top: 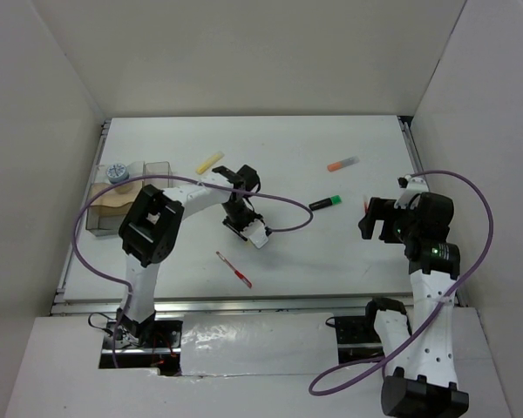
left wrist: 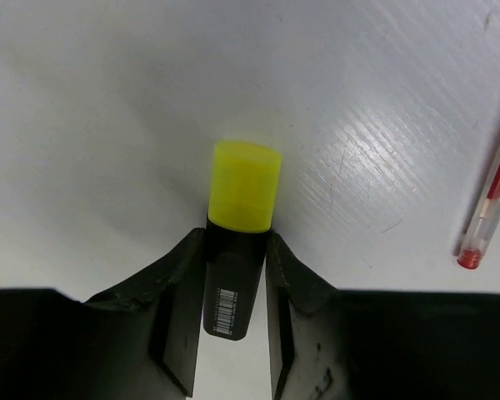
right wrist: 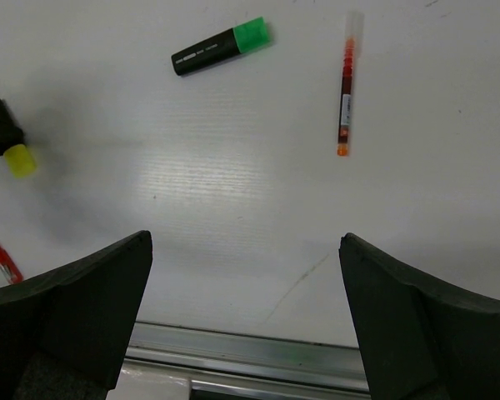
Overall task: Sort the stationery into containers
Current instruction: Pick up the pen from the center of the board, then place the pen in the storage box.
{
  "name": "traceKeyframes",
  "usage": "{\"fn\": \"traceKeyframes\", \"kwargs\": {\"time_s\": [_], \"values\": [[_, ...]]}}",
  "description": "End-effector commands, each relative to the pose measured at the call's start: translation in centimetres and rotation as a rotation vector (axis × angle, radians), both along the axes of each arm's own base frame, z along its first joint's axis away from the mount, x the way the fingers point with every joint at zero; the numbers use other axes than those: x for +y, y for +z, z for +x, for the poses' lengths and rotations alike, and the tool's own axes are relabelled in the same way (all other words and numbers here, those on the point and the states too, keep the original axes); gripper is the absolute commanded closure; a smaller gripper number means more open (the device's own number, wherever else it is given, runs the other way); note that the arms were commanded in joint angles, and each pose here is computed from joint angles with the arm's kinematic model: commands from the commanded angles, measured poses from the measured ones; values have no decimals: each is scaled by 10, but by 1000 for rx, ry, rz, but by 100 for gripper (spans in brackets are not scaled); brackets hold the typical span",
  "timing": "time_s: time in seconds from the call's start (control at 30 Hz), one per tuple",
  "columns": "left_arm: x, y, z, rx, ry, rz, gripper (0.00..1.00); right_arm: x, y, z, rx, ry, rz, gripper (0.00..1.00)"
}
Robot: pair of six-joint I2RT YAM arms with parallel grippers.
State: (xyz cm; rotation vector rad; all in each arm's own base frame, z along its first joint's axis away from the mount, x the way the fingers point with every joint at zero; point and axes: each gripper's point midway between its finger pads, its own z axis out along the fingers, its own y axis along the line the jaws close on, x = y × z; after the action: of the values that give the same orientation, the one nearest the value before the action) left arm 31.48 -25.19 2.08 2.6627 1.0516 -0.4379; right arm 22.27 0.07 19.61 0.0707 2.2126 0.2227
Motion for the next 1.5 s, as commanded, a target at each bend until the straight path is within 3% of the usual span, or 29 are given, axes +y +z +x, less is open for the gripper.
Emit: {"fn": "traceKeyframes", "kwargs": {"time_s": [0.0, 0.17, 0.27, 0.37, 0.43, 0.67, 0.83, 1.2, 1.4, 1.47], "values": [[12, 7, -6, 70, 177, -9, 82, 0, 18, 7, -67, 18, -10, 1], [16, 97, 22, 188, 558, -239, 89, 4, 23, 7, -76, 49, -10, 1], [29, 160, 26, 228, 654, -380, 93, 6, 26, 11, -95, 88, -24, 1], [84, 195, 39, 177, 763, -431, 95, 6, 29, 19, -89, 110, -23, 1], [112, 201, 33, 180, 789, -393, 98, 8, 32, 26, -86, 124, -11, 2], [262, 179, 63, 38, 964, -288, 100, 15, 17, 39, -72, 150, 0, 2], [325, 149, 68, -5, 971, -189, 100, 21, 5, 39, -45, 164, 5, 2], [366, 98, 86, -39, 968, -91, 97, 23, 0, 44, -17, 164, 2, 2], [378, 76, 89, -39, 963, -50, 89, 26, -4, 46, 5, 172, -14, 2], [380, 71, 89, -27, 968, -38, 82, 28, -6, 47, 12, 184, -24, 2]]}}
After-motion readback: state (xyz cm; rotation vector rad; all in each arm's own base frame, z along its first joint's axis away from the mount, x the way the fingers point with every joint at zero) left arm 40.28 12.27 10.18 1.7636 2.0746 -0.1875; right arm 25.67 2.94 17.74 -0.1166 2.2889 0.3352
